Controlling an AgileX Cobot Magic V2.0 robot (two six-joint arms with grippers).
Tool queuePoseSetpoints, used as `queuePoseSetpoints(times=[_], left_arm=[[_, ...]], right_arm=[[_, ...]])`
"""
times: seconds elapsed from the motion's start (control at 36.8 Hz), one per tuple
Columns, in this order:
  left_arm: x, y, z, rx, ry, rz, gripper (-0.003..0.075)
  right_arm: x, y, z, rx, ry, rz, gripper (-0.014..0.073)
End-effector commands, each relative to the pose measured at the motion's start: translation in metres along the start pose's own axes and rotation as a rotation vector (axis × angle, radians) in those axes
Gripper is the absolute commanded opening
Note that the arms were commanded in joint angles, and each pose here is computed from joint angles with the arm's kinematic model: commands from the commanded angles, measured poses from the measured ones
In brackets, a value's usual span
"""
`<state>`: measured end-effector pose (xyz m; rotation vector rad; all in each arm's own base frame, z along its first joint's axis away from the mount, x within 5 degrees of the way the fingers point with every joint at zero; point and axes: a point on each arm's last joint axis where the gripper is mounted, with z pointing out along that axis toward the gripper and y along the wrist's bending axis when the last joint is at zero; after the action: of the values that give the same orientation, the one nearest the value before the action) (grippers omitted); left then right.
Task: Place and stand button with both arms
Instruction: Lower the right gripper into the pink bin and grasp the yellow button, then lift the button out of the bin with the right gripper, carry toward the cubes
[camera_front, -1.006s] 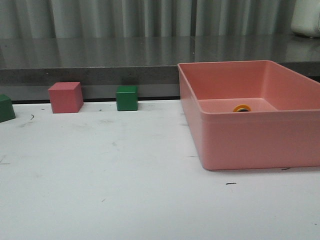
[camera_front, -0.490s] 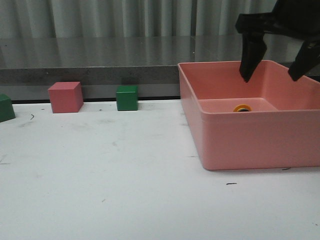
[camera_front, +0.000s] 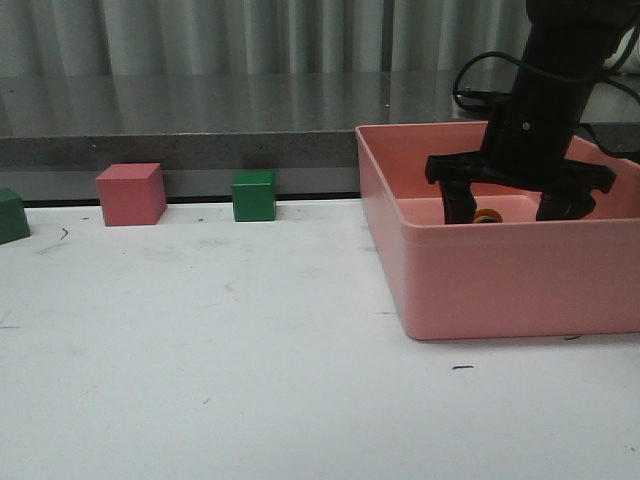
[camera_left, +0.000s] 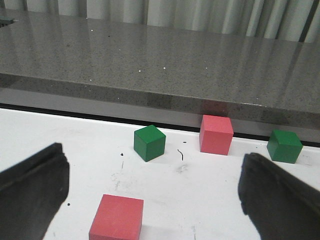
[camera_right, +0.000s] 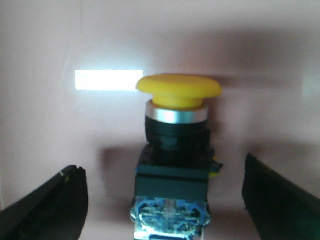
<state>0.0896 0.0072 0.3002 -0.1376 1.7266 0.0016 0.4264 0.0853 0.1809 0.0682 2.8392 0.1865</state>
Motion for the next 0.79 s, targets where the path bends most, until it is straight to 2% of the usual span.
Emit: queuePoseSetpoints(times=[0.0, 0.05, 0.16, 0.27, 0.38, 0.44, 0.57, 0.65, 0.76], left_arm=[[-0.019, -0.001, -0.002, 0.006, -0.106, 0.001, 0.0661], [-0.019, -0.001, -0.002, 0.006, -0.106, 0.001, 0.0661], [-0.019, -0.001, -0.002, 0.006, -0.106, 0.001, 0.0661], [-0.019, -0.001, -0.002, 0.006, -0.106, 0.001, 0.0661], [-0.019, -0.001, -0.002, 0.006, -0.106, 0.001, 0.0661], [-0.019, -0.001, -0.002, 0.006, -0.106, 0.001, 0.0661], [-0.019, -0.001, -0.002, 0.006, -0.106, 0.001, 0.0661], [-0.019, -0.001, -0.002, 0.006, -0.106, 0.001, 0.0661], [-0.019, -0.001, -0.002, 0.006, -0.106, 0.001, 0.0661]], right_arm=[[-0.013, 0.004, -0.031, -0.017, -0.108, -0.012, 0.0645], [-0.013, 0.004, -0.031, -0.017, -0.111, -0.012, 0.0624], [-0.012, 0.003, -0.023, -0.012, -0.089, -0.011, 0.047], [-0.012, 0.003, -0.023, -0.012, -0.087, -0.011, 0.0424], [-0.011, 0.003, -0.023, -0.011, -0.081, -0.011, 0.0272], [-0.012, 0.003, -0.023, -0.011, -0.084, -0.011, 0.0225], [-0.014, 0.005, -0.049, -0.026, -0.143, -0.015, 0.0227], [-0.014, 0.008, -0.086, -0.046, -0.224, -0.021, 0.0227], [-0.001, 0.031, -0.146, -0.157, -0.32, -0.023, 0.0227]])
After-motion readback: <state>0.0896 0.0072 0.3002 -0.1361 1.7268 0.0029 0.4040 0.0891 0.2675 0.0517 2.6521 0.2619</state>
